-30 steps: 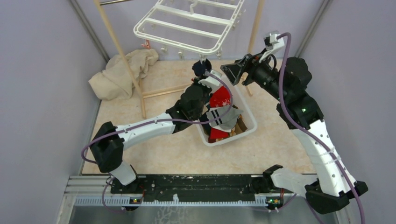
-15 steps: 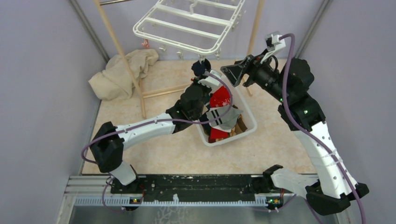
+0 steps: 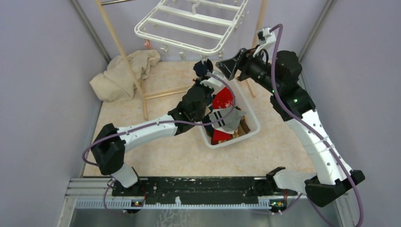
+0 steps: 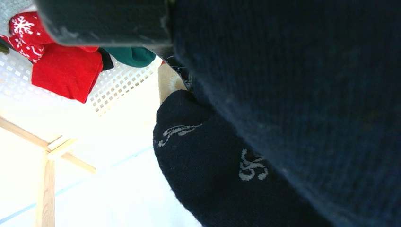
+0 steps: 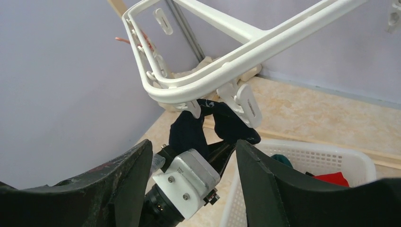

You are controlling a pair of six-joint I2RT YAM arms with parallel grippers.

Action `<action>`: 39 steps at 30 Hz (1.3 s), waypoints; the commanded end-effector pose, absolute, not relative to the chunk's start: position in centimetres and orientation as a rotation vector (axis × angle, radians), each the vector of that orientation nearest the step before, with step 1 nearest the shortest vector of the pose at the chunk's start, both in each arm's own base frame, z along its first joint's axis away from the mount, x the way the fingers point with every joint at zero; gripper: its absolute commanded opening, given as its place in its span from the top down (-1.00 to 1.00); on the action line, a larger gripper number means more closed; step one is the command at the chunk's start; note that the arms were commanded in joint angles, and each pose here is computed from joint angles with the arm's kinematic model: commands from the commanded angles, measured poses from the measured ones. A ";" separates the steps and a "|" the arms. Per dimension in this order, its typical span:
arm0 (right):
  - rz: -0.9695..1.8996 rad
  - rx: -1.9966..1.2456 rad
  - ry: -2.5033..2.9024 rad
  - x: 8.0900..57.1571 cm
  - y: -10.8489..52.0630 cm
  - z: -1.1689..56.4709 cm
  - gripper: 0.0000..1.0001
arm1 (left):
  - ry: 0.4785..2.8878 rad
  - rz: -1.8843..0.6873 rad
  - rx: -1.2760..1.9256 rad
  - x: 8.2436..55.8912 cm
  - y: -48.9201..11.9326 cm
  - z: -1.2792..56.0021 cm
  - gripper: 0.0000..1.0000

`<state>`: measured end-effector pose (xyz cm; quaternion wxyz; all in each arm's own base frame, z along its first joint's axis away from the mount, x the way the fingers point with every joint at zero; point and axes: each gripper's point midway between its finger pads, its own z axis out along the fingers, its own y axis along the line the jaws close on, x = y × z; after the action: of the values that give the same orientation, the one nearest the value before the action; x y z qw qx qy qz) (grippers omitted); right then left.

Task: Remove the socks clipped to the hanger
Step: Remove the sock from the hanger.

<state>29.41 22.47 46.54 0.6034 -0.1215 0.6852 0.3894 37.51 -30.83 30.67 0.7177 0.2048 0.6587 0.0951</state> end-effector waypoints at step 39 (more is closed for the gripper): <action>0.617 -0.295 1.424 33.1 28.6 48.3 -0.29 | 1.435 0.235 0.456 37.2 -30.6 31.3 0.87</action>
<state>32.96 28.08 46.03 0.6829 -0.1457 0.6620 0.2723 37.54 -30.35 30.82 0.7178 0.2094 0.6539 0.1149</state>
